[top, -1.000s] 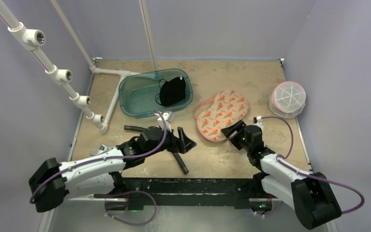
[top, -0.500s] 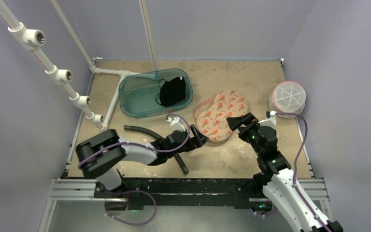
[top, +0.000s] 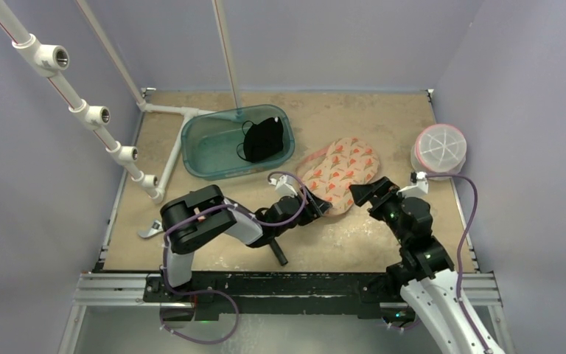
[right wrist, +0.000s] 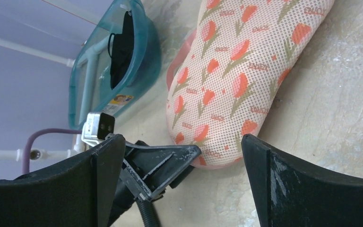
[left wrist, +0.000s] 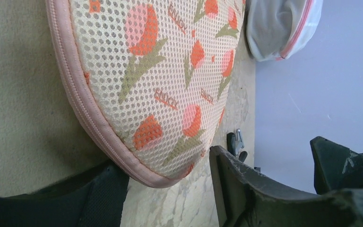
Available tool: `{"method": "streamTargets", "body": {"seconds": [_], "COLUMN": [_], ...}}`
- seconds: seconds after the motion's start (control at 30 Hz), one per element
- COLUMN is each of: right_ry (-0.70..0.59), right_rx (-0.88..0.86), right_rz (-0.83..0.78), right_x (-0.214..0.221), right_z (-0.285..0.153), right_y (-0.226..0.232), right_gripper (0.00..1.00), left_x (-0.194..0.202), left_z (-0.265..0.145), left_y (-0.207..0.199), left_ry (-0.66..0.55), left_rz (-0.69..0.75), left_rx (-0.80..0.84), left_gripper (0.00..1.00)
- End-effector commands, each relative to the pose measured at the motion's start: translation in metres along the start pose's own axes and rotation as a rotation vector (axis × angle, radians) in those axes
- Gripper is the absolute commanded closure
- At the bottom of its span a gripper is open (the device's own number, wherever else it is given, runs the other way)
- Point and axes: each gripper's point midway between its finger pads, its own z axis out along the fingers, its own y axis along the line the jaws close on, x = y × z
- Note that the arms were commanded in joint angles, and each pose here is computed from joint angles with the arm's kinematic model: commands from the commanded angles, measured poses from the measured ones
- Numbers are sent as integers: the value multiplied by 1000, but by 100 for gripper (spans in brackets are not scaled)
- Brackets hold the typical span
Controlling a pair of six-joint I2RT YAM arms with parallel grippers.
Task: Unzip the laundry bag and remove the bra
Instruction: Pick up the laundry bag at the center of the board.
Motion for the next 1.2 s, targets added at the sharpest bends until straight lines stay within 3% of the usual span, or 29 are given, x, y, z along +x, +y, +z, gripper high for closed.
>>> {"method": "streamTargets", "body": {"seconds": [0.0,0.2,0.33,0.43,0.63,0.87,1.17], "right_ry": [-47,-125,-130,-135,-64,-38,73], "right_rx": [-31,-42,-24,21,-104,-255,-684], "right_rz": [-43,-116,-133,-123,-205,-248,-149], "right_x": [-17,-40,-48,-54,-51,-44,-12], "right_z": [-11,-16,-12,-7,-4,-8,-27], "right_y": [13,22,28,25,57,82,139], "right_gripper": [4,3,3,4,3,3,2], "left_x": [-23,-55,-79,-97,-138,-206,-215], "left_z": [5,-16,-32,-48,-94,-169,-245], "left_y": [-18,-31,-51,-72,-109,-169,-272], "left_ry": [-68,-150,-183,-189,-225,-321,-282], "left_rz": [8,188,349,473,704,873,1059], "left_rx": [43,-1,-28,-69,-64,19,287], "left_gripper": [45,60,80,100,100,100,100]}}
